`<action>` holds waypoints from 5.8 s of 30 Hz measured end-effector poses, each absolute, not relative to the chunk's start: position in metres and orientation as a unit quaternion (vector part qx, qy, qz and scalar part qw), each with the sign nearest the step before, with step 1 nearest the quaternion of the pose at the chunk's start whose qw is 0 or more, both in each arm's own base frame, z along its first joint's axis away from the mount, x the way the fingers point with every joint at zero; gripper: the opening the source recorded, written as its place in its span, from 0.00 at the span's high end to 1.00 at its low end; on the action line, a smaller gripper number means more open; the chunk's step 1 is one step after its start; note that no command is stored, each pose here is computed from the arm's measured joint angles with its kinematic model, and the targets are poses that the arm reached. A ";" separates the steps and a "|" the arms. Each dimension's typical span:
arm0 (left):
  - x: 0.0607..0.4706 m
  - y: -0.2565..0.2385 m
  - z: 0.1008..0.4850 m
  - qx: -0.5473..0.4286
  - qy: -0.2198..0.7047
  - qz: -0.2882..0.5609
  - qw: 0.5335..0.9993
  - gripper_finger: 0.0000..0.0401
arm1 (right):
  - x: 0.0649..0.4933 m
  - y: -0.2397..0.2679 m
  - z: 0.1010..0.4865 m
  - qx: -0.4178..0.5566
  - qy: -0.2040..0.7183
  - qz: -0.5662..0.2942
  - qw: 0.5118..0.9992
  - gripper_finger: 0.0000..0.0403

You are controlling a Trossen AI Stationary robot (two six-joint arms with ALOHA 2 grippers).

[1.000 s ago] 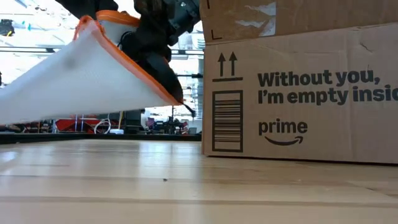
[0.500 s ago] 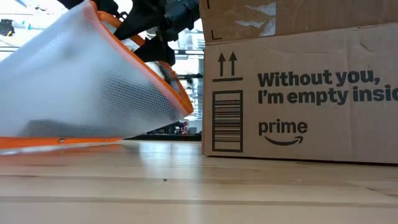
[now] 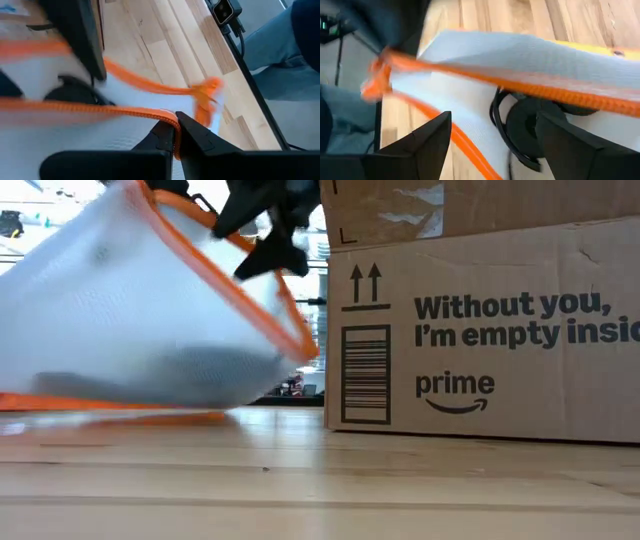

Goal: Unpack boxes
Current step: Put the white plastic bag into the white zip bag

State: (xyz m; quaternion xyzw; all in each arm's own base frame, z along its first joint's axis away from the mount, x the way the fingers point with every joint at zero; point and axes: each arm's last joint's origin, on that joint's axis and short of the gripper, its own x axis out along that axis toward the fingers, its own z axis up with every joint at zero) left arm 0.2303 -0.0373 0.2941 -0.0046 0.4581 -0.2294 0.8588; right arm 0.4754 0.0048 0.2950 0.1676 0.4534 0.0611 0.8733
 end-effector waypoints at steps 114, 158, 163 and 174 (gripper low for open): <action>0.207 -0.016 0.292 -0.097 0.523 -0.038 0.846 1.00 | 0.264 0.028 0.181 0.075 0.719 -0.155 0.673 0.33; 0.206 -0.016 0.291 -0.070 0.525 -0.055 0.847 1.00 | 0.235 0.076 0.148 0.340 0.589 -0.471 0.562 0.33; 0.206 -0.016 0.292 -0.076 0.524 -0.052 0.847 1.00 | 0.223 0.072 0.131 0.343 0.579 -0.473 0.569 0.33; 0.207 -0.016 0.292 -0.091 0.522 -0.043 0.847 1.00 | 0.227 0.065 0.120 0.350 0.537 -0.462 0.613 0.38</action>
